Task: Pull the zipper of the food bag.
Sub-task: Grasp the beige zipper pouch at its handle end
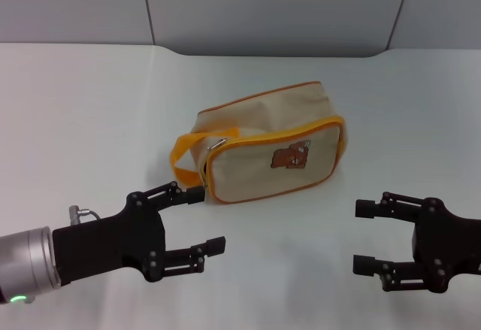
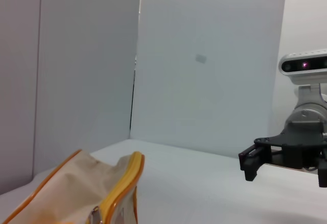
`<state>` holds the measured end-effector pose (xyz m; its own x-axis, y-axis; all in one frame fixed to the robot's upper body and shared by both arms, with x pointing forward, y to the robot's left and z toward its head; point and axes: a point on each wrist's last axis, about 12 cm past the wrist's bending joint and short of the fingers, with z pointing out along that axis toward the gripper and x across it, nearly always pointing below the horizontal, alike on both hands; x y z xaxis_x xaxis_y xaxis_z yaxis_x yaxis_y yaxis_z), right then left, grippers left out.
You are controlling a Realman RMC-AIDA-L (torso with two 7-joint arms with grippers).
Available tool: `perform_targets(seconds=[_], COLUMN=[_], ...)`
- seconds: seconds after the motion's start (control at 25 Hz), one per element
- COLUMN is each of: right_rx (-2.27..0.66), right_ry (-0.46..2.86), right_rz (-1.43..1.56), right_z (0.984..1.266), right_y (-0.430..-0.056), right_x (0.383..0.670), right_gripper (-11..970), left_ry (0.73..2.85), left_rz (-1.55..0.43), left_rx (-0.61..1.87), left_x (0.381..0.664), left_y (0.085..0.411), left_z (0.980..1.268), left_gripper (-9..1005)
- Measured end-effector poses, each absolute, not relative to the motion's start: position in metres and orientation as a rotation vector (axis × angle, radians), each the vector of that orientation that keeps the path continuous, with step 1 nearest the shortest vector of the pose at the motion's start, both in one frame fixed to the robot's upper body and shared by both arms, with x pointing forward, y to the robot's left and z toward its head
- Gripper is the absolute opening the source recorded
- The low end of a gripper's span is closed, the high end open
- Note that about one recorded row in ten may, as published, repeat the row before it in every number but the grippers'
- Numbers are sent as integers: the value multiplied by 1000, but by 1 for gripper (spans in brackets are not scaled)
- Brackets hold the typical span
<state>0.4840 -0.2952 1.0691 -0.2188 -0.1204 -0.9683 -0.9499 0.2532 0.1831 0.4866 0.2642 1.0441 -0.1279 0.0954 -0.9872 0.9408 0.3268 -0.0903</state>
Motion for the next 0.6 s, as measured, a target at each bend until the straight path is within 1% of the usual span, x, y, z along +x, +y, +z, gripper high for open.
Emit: perform_targets(seconds=[0.4,0.6], right_rx=[-1021,-1016], right_ry=[1570,1572], right_rz=[1099,1099], right_z=[1068,1067], right_y=[-292,-292], right_x=[484,483], right_gripper=[834,835], left_ry=[1481,1514], left_rz=[-933,-868], left_rx=[908,758], left_x=[484,487], left_y=[264,258], left_z=[1041,1030], left_gripper=[817,811])
